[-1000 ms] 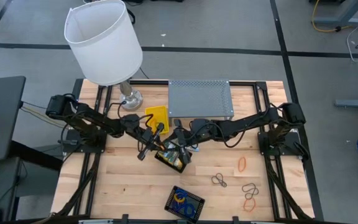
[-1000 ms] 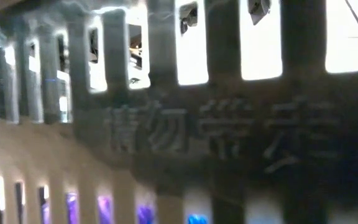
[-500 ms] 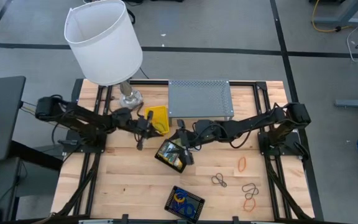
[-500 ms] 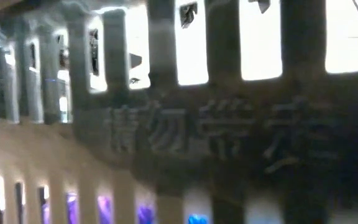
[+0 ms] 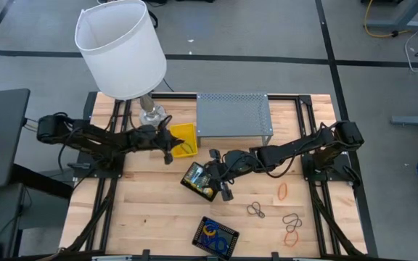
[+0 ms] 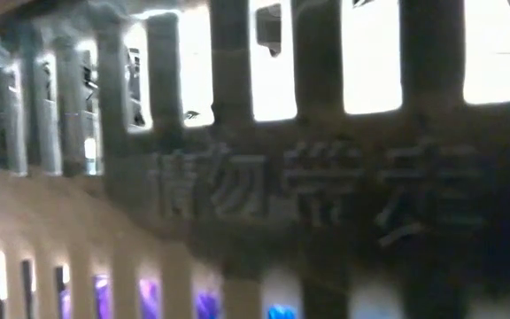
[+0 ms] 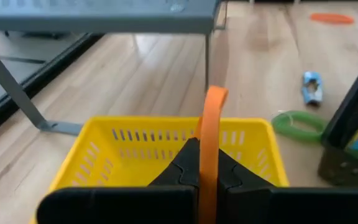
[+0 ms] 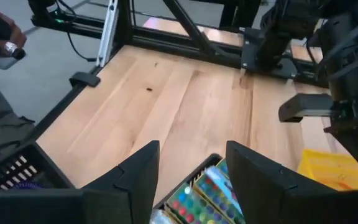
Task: Pick & Place Office Desk Supplies
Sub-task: Put the top left orange rubber band into the yellow bin, then put the left black rubber band into the yellow bin
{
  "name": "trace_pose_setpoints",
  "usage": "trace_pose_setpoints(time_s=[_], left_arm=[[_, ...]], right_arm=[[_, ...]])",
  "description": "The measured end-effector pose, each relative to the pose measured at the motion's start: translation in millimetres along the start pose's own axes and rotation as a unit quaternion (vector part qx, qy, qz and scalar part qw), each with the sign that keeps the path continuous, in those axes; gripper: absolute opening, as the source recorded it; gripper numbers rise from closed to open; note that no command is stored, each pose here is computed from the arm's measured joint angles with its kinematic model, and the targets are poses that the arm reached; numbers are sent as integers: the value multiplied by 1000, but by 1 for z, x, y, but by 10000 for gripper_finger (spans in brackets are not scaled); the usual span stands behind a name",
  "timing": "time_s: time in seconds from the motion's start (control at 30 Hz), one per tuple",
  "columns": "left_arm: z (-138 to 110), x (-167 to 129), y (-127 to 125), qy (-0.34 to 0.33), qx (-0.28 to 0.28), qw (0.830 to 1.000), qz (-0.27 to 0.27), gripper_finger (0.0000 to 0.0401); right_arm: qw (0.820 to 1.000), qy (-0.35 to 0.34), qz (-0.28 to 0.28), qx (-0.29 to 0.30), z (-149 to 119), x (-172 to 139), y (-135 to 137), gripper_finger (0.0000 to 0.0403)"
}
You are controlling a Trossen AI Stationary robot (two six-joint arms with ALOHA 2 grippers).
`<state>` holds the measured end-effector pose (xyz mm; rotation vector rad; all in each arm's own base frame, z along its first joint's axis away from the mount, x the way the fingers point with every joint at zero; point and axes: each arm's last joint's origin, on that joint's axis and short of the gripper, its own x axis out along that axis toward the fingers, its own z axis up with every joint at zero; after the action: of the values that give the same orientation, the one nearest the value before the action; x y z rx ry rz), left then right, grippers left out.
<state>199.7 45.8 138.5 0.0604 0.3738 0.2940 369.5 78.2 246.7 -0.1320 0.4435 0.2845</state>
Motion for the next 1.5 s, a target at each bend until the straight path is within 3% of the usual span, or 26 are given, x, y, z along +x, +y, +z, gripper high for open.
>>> trace_pose_setpoints(time_s=[0.2,0.37,0.67,0.87,1.07,1.3,1.5], left_arm=[[-1,8,0,19,-14,1000,15,7],[1,13,0,22,-21,999,17,46],[3,15,-1,30,-30,999,9,185],[4,15,-3,29,-27,999,-25,271],[11,11,-5,1,0,998,-67,280],[33,-3,-7,-84,8,983,-165,268],[49,-18,-10,-138,0,958,-251,267]], right_arm=[[1000,5,1,5,-1,0,1,192],[1000,7,2,6,-1,0,1,192],[1000,13,2,6,-2,0,1,192],[999,33,4,15,-6,0,2,192],[992,112,14,58,-21,-2,10,192],[966,226,33,118,-39,-9,39,192],[923,343,28,171,-57,-23,72,192]])
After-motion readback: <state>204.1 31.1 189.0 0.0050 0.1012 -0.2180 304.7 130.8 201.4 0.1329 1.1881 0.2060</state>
